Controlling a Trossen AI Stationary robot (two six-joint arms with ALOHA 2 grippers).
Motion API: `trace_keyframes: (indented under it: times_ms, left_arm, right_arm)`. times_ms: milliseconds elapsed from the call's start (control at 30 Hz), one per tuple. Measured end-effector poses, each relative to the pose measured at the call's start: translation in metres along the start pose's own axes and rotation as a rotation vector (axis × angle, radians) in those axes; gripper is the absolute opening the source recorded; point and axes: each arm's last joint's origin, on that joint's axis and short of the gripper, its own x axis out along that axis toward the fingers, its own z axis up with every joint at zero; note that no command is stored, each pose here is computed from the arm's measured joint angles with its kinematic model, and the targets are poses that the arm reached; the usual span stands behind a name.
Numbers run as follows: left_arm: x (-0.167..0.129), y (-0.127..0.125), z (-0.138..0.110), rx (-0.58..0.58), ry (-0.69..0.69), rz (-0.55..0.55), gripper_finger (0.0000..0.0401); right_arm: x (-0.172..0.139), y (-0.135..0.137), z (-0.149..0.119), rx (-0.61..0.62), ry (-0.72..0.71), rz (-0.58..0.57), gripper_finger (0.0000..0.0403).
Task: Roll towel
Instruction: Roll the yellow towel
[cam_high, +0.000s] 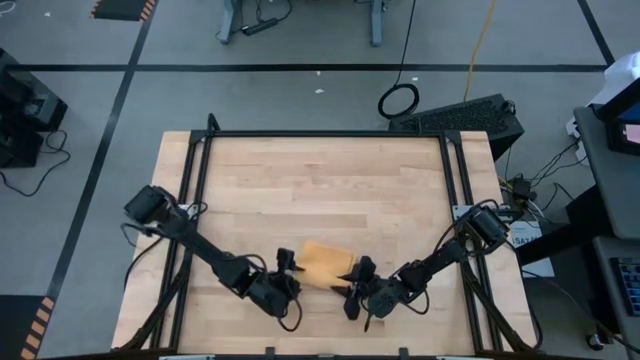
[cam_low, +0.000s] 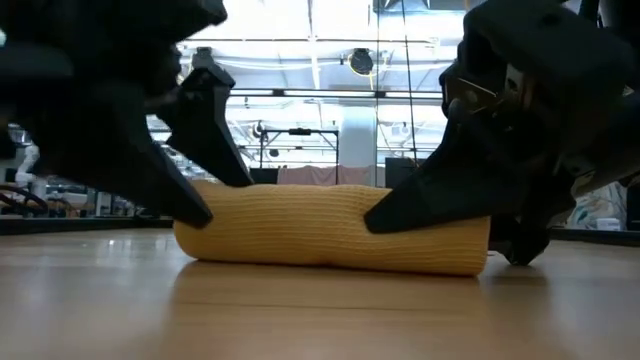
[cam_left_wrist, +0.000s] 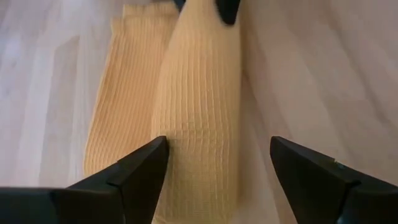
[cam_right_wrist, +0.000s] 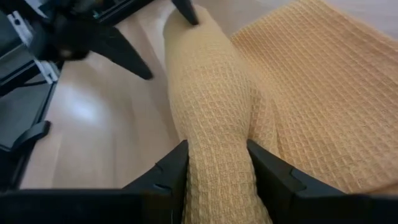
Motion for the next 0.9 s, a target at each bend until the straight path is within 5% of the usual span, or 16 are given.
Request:
trace_keyframes:
  times_ms: [200,433,667,900]
  left_arm:
    - [0.010,-0.003,-0.005,-0.019,0.017,0.028,0.0265]
    - [0.009,-0.004,-0.004,-0.064,0.013,-0.004,0.0156]
    - [0.016,0.006,-0.003,-0.167,0.038,-0.091,0.0040]
    - [0.025,0.023,0.000,-0.274,0.059,-0.200,0.0036]
  right_arm:
    - [0.001,0.001,0.001,0.003,0.024,0.027,0.0125]
    - [0.000,0.005,0.001,-0.111,0.025,0.091,0.0136]
    - [-0.007,0.013,0.009,-0.314,0.018,0.149,0.0220]
    - [-0.041,0.021,0.032,-0.550,0.089,0.092,0.0304]
